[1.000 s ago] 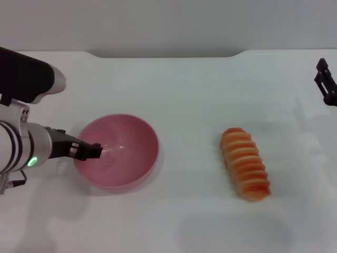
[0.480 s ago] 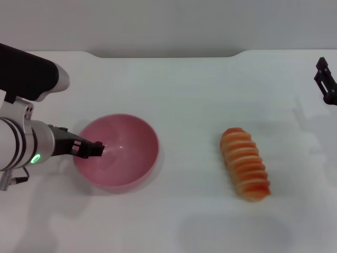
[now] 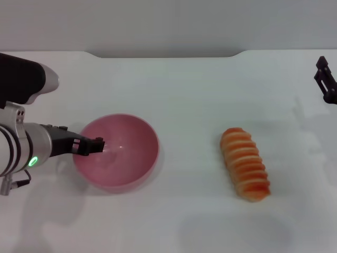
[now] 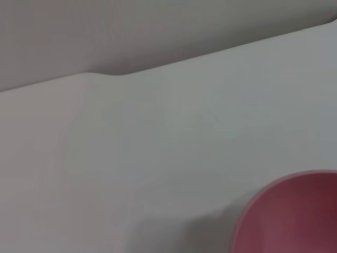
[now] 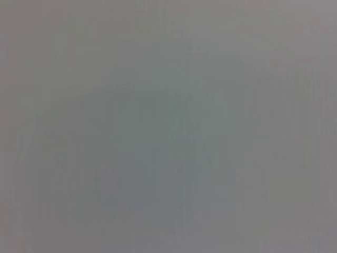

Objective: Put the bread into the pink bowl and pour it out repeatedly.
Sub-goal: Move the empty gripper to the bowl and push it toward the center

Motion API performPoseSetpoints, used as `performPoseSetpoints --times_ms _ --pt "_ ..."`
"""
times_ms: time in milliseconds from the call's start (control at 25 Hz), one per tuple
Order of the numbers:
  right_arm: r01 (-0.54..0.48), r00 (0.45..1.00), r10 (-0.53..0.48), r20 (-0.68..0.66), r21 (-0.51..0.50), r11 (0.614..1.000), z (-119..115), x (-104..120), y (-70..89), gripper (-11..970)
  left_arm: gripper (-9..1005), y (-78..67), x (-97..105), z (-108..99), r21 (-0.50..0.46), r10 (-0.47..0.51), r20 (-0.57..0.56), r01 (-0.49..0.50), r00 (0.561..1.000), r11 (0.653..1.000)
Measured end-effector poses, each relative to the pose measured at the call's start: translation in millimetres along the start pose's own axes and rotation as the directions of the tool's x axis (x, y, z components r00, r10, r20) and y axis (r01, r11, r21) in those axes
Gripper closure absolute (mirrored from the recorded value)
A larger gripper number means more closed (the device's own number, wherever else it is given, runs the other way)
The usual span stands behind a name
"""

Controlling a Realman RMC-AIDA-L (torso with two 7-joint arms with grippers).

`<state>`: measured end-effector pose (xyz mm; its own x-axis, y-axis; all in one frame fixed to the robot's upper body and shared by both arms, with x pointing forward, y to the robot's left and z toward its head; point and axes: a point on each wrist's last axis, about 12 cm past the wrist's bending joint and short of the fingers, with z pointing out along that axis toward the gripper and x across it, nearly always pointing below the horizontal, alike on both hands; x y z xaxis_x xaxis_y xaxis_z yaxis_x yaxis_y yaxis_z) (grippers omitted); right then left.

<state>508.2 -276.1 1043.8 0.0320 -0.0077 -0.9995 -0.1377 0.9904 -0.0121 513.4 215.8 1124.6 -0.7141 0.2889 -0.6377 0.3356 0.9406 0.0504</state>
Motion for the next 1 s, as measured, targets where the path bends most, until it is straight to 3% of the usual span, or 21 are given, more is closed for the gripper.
performPoseSetpoints --times_ms 280,680,920,1000 --pt "0.000 1.000 0.000 0.010 -0.004 1.000 2.2 -2.5 0.8 324 142 -0.7 3.1 2.4 0.010 -0.009 -0.017 0.009 1.000 1.000" --pt "-0.005 1.000 0.005 0.019 0.006 1.000 0.7 -5.0 -1.0 326 406 7.4 3.2 4.2 0.047 -0.089 -0.016 0.090 0.996 0.995" --pt "0.001 1.000 -0.001 0.023 0.000 1.000 0.0 -6.2 -0.1 328 532 7.2 1.7 4.2 0.050 -0.088 -0.011 0.089 0.996 0.995" --pt "0.001 1.000 -0.001 0.023 0.001 1.000 -0.7 -6.3 -0.3 329 616 6.3 1.6 4.3 0.053 -0.086 -0.012 0.086 0.996 0.995"
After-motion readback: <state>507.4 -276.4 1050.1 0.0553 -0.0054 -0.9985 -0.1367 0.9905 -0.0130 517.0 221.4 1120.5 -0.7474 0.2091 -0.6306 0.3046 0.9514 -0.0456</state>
